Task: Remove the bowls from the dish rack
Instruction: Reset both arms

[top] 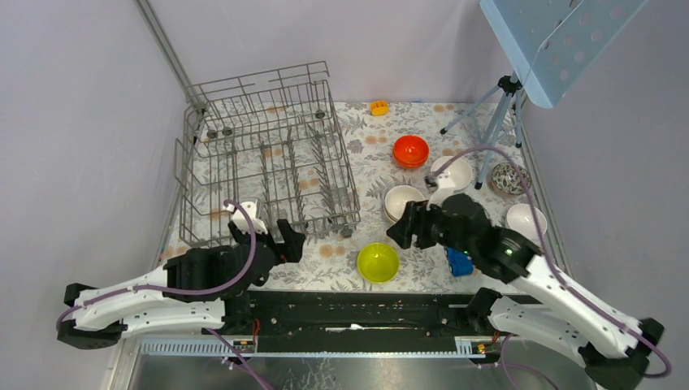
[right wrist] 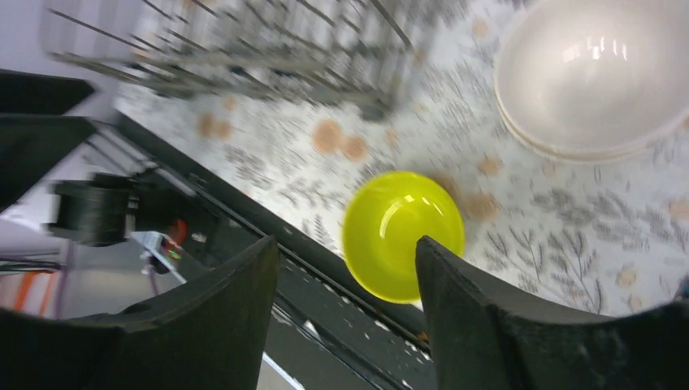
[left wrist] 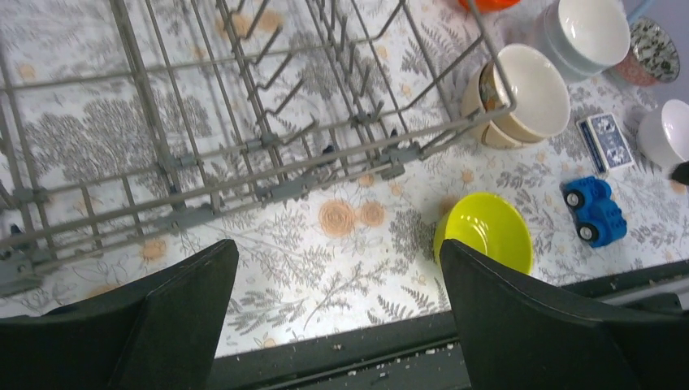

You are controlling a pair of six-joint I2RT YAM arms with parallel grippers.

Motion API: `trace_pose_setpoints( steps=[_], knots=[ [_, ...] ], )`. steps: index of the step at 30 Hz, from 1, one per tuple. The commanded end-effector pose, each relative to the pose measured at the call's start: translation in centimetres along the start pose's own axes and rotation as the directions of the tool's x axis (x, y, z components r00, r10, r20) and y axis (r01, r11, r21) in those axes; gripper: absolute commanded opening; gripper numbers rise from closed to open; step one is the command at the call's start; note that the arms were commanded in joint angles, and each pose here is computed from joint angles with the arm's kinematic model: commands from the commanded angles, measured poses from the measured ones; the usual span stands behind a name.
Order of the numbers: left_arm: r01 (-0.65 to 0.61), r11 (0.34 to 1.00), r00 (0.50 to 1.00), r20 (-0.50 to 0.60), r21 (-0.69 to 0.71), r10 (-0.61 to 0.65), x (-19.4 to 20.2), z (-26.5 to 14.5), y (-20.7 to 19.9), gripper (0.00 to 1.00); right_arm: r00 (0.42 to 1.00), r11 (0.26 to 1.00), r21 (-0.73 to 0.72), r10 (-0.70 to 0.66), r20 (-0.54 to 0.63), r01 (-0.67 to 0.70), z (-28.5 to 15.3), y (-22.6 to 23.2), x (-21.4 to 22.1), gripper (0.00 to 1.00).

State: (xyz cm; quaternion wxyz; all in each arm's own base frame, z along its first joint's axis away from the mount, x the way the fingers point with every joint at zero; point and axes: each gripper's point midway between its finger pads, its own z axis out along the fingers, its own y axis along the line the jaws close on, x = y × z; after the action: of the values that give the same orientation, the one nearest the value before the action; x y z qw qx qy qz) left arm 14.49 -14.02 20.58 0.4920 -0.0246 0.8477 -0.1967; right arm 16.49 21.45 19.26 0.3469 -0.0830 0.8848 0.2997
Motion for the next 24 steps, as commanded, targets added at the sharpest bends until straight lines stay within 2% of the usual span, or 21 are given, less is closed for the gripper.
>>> trace_pose_setpoints(
  steps=[1, 2, 3, 8, 12, 15, 18, 21, 24],
  knots=[
    [-0.034, 0.999, 0.990, 0.136, -0.015, 0.036, -4.4, -0.4, -1.2, 0.99, 0.975, 0.987, -0.150, -0.026, 0.223, 0.060, -4.4, 3.3, -5.1, 0.91],
    [-0.037, 0.999, 0.987, 0.158, -0.026, 0.041, -5.0, -0.3, -1.3, 0.99, 0.964, 0.980, -0.187, -0.012, 0.266, 0.063, -4.9, 3.9, -5.7, 0.99],
    [-0.027, 0.999, 0.982, 0.185, -0.043, 0.035, -5.6, -0.3, -1.2, 0.99, 0.950, 0.974, -0.216, -0.003, 0.311, 0.074, -5.5, 4.3, -6.3, 0.99],
    [0.097, 0.985, 0.950, 0.308, -0.145, -0.049, -7.7, 0.2, -0.7, 0.99, 0.886, 0.960, -0.269, 0.055, 0.460, 0.080, -6.5, 4.6, -8.2, 1.00],
    [0.248, 0.958, 0.928, 0.318, -0.144, -0.192, -7.7, 0.4, -1.3, 0.99, 0.853, 0.969, -0.231, 0.052, 0.519, 0.082, -6.0, 4.0, -9.4, 1.00],
    [0.268, 0.952, 0.922, 0.326, -0.148, -0.209, -7.6, 0.6, -1.6, 0.99, 0.825, 0.981, -0.186, 0.060, 0.562, 0.055, -5.6, 3.4, -10.8, 1.00],
    [0.215, 0.963, 0.937, 0.312, -0.161, -0.158, -8.4, 0.6, -2.8, 0.99, 0.812, 0.996, -0.086, 0.039, 0.582, 0.014, -4.7, 2.4, -12.5, 1.00],
    [0.104, 0.977, 0.945, 0.324, -0.188, -0.038, -10.9, -0.1, -4.3, 0.99, 0.865, 0.980, 0.188, -0.042, 0.499, -0.061, -2.7, -0.7, -13.5, 1.00],
    [-0.069, 0.959, 0.921, 0.352, -0.275, 0.167, -12.7, -0.3, -4.2, 0.99, 0.916, 0.955, 0.289, -0.054, 0.398, -0.069, -1.3, -0.7, -14.7, 1.00]
  ],
)
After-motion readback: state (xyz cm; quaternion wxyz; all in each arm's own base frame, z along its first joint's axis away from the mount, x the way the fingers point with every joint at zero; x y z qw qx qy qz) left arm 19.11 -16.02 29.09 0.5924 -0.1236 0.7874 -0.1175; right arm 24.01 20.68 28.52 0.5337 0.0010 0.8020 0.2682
